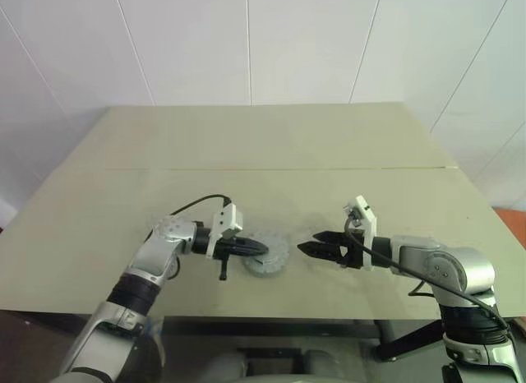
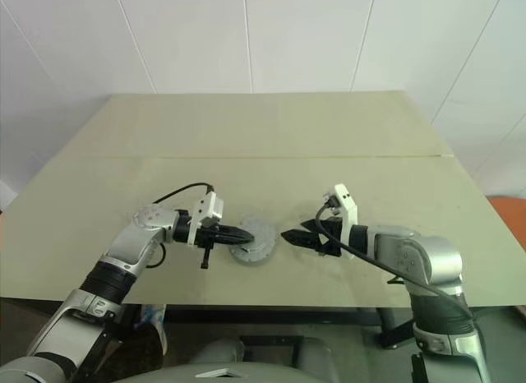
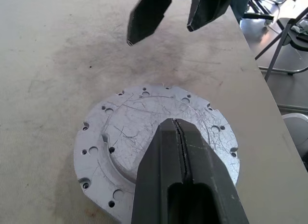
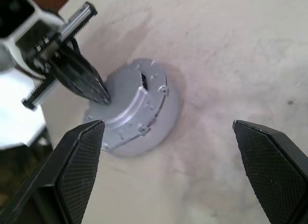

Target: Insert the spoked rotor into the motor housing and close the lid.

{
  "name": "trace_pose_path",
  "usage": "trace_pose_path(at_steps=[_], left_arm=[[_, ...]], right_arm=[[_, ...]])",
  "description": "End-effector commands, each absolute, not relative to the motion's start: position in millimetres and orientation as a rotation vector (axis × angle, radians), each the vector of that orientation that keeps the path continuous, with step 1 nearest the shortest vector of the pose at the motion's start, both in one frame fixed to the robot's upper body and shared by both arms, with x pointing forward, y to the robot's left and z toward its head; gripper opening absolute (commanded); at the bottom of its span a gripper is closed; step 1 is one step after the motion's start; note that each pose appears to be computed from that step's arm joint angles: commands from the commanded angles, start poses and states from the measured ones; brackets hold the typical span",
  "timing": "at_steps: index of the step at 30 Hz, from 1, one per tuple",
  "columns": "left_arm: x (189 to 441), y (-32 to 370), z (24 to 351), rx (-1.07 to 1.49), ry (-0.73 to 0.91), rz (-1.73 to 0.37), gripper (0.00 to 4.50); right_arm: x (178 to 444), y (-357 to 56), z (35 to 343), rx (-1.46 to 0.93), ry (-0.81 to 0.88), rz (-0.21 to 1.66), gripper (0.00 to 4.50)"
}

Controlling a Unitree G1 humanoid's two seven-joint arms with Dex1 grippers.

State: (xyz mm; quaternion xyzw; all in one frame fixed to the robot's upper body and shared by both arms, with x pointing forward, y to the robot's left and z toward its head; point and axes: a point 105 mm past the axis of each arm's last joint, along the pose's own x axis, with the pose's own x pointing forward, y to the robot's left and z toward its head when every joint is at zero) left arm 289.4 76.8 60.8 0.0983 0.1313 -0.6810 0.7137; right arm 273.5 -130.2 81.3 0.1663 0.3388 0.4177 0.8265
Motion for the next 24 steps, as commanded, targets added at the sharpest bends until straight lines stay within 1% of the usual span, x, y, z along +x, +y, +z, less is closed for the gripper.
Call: trace_pose_path(at_steps=[1, 4, 7, 10, 14, 19, 22, 24], left_arm=[[285.2, 91.0, 38.3, 0.244, 0.417, -1.491, 0.00], [286.4, 92.7, 39.0, 0.251, 0.416, -1.488, 0.00], [288.0, 94.6, 40.2, 0.254, 0.411, -1.479, 0.00], [287.6, 95.9, 40.1, 0.252, 0.411, -1.476, 0.00], [287.1, 97.5, 39.8, 0.251, 0.414, -1.472, 0.00], [286.8, 98.5, 39.7, 0.250, 0.415, -1.470, 0.00], [286.7, 98.5, 39.7, 0.248, 0.415, -1.471, 0.00], [287.0, 98.3, 39.7, 0.249, 0.415, -1.473, 0.00]], right_arm=[[272.0, -120.5, 102.1, 0.450, 0.741, 0.908, 4.47], [276.0, -115.0, 109.5, 0.493, 0.737, 0.883, 4.47], [282.8, -110.8, 104.0, 0.465, 0.748, 0.799, 4.47], [279.6, -104.6, 99.7, 0.496, 0.782, 0.823, 4.47], [266.6, -95.7, 94.6, 0.539, 0.858, 0.911, 4.47], [242.9, -92.7, 81.0, 0.564, 1.000, 0.987, 4.47], [232.1, -91.2, 76.5, 0.567, 1.053, 1.008, 4.47], [230.0, -89.5, 74.4, 0.573, 1.067, 1.002, 4.47]])
